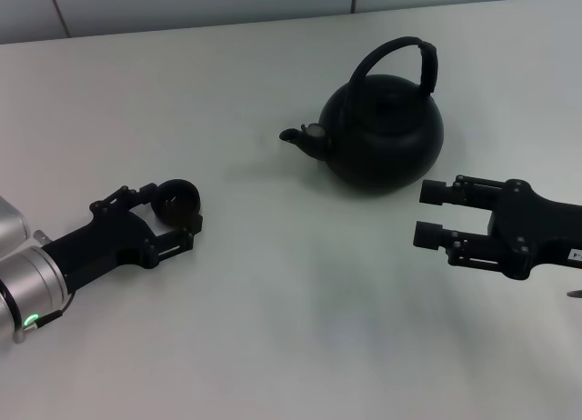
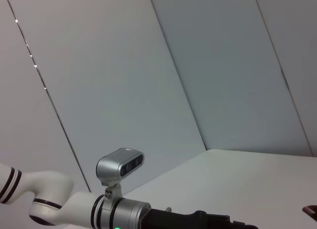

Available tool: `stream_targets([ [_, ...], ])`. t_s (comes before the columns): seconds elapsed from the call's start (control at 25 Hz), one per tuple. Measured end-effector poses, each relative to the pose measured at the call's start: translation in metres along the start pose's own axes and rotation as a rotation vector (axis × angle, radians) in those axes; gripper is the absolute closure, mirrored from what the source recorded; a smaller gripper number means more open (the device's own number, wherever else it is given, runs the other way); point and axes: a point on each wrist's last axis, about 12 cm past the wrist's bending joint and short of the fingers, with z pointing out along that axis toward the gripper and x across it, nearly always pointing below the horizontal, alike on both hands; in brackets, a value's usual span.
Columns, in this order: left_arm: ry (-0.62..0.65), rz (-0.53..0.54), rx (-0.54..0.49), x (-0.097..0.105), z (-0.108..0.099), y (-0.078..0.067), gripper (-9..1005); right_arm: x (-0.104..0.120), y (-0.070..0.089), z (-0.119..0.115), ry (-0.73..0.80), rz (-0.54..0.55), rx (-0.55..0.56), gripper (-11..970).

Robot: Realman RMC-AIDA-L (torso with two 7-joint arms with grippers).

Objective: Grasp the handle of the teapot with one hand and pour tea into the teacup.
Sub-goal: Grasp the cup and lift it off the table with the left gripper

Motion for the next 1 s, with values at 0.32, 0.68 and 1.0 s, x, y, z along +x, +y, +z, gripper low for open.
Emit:
stream_targets([
  [0.32,0.001,0.003,-0.002,-0.0013,0.0013,0.0008,125,-0.0001,0.0000,-0.0005,0.000,-0.001,0.002,290],
  [0.68,-0.003,-0.008,-0.016,-0.0029,0.0032,0.0028,147,-0.0008,-0.0005,-0.0016,0.000,-0.003,0.005,290],
  [1.0,0.003,-0.011,-0.002,-0.0037,0.0065,0.0011,176,-0.0001,-0.0003,-0.0053,-0.005,-0.002,0.020,290],
])
